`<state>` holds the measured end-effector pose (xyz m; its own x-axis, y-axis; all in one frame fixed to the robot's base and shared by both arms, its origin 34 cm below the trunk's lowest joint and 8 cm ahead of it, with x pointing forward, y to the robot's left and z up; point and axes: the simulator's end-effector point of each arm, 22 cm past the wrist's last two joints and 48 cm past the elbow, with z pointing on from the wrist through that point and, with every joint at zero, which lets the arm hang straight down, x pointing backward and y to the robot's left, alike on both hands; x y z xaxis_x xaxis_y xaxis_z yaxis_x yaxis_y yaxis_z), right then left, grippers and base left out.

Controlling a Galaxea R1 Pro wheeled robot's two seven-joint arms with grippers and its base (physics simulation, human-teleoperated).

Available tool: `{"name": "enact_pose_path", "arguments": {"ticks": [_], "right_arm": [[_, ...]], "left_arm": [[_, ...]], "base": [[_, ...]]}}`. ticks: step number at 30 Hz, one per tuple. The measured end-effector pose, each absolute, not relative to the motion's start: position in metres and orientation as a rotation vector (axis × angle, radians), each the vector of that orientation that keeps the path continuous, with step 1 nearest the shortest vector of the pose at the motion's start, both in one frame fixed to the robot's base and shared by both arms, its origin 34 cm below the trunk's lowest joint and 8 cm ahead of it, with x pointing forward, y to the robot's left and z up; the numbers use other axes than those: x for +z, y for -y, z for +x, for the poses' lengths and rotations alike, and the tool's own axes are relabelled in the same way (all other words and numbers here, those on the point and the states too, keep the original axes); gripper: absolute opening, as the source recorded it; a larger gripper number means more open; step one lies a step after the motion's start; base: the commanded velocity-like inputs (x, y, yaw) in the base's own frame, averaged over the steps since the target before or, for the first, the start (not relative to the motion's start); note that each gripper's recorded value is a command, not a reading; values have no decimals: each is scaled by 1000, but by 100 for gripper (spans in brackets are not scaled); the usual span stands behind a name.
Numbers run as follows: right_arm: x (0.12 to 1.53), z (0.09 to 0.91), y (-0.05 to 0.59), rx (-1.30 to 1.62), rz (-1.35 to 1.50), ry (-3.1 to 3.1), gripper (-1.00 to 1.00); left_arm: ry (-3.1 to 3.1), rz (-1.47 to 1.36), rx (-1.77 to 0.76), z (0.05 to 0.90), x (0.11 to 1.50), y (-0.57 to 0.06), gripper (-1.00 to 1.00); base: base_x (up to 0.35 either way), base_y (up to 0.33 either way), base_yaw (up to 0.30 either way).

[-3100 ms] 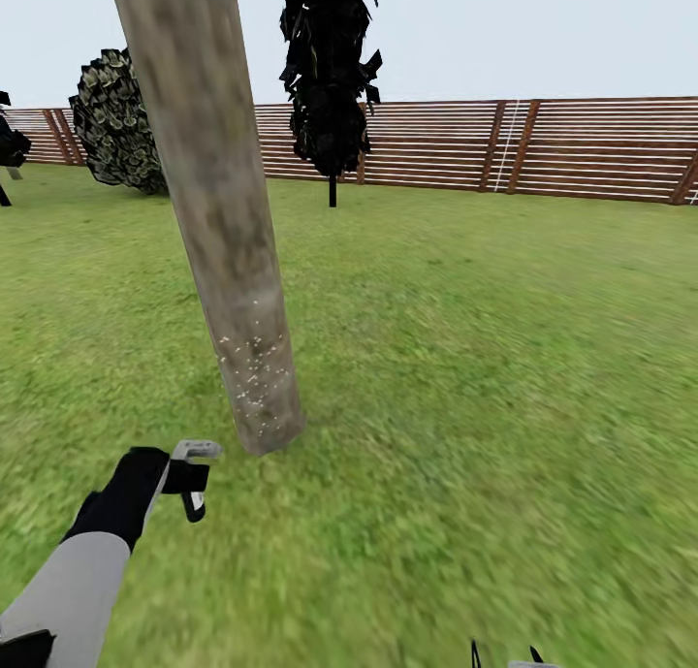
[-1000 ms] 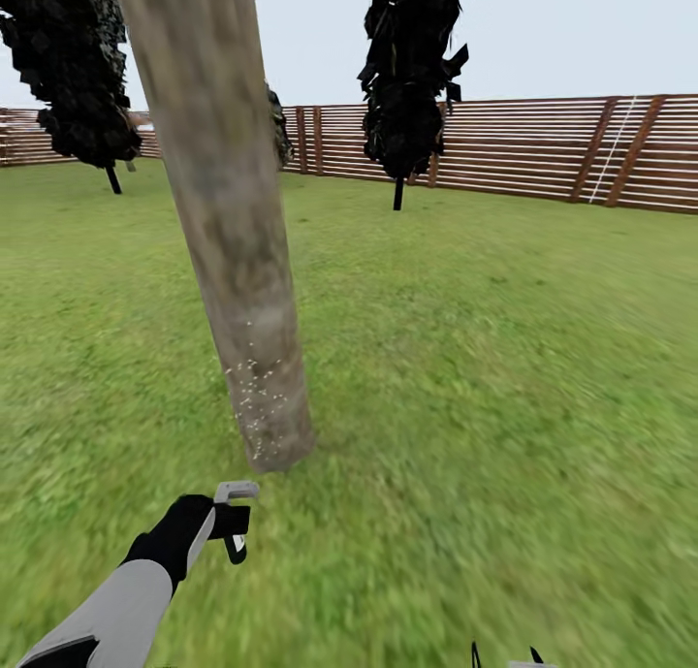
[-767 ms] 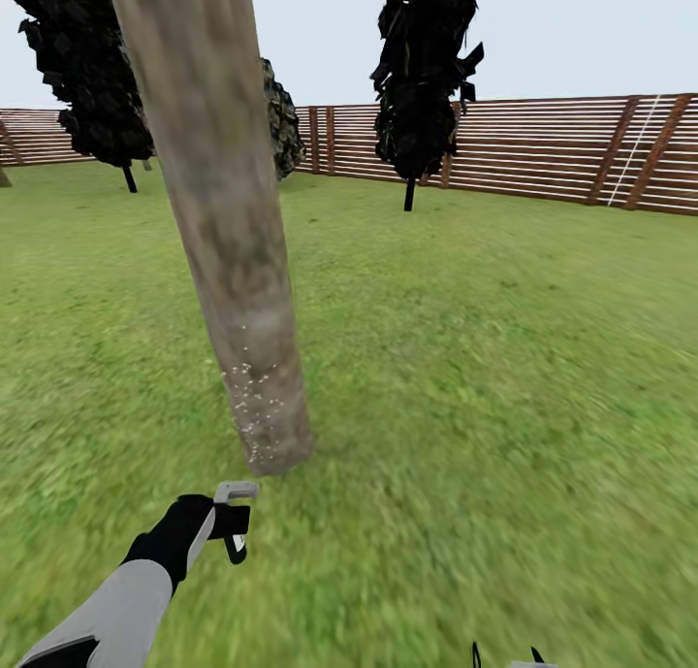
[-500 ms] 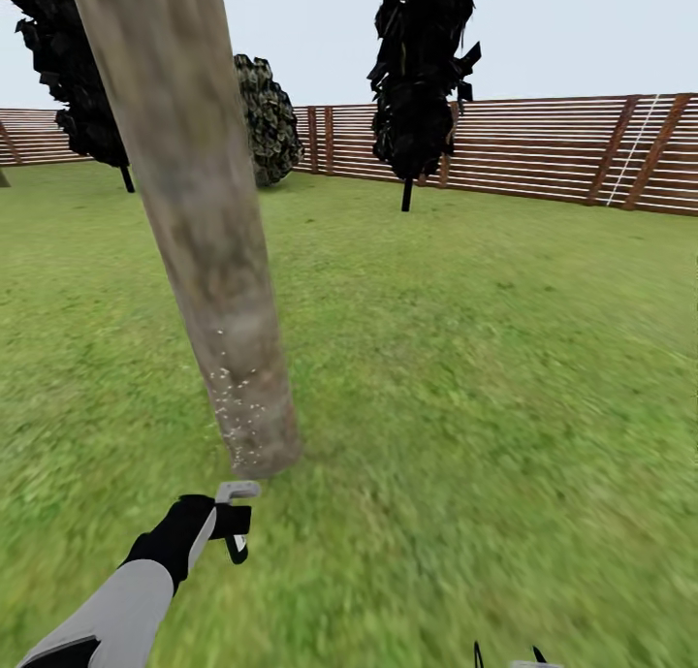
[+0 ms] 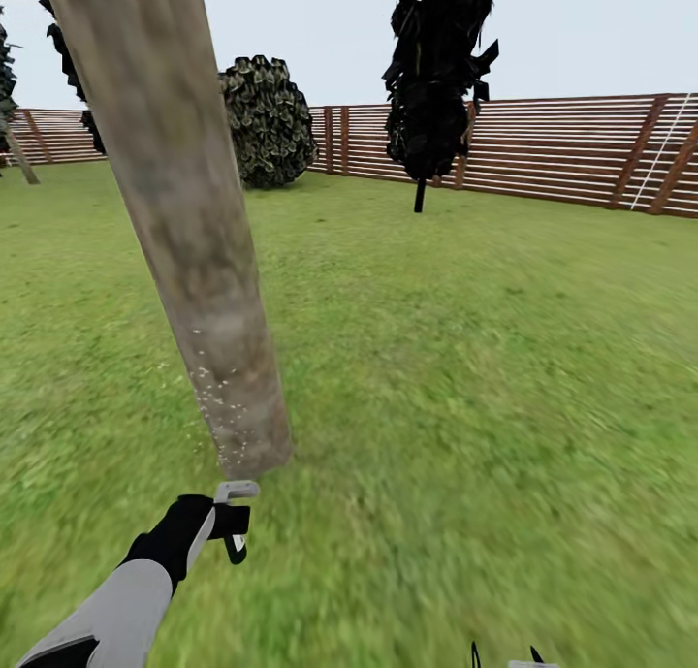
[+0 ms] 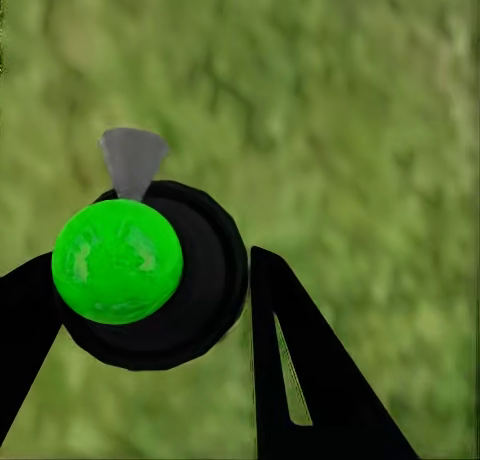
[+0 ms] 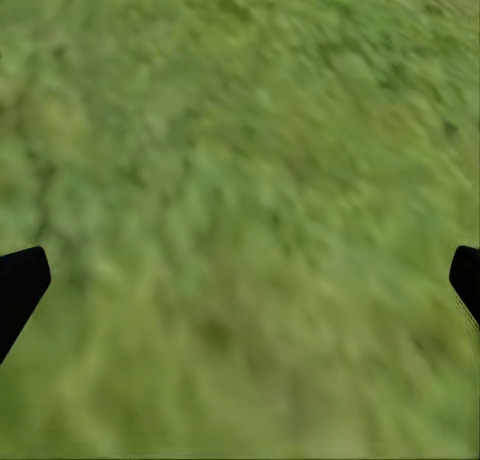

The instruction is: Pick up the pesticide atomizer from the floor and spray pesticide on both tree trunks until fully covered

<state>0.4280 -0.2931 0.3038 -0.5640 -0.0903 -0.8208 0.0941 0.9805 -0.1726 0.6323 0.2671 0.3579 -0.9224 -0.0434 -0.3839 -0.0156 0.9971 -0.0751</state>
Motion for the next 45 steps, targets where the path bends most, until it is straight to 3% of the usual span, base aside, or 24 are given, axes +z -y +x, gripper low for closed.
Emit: {"name": "enact_pose_path", "arguments": {"ticks": [6, 20, 35, 45], "right_arm": [[304, 428, 293, -242, 3, -2157, 100], [304, 428, 294, -246, 8, -2155, 100], [304, 428, 293, -243, 4, -2155, 100], [304, 428, 293, -243, 5, -2155, 100]], "left_arm": [[-2744, -42, -99, 632, 358, -267, -100], [-2744, -43, -97, 632, 358, -268, -100], [-2744, -43, -95, 632, 358, -269, -100], [-2745, -46, -95, 632, 358, -269, -100]], "base": [[146, -257, 237], [4, -270, 11], [6, -272, 251], [139, -263, 22]]}}
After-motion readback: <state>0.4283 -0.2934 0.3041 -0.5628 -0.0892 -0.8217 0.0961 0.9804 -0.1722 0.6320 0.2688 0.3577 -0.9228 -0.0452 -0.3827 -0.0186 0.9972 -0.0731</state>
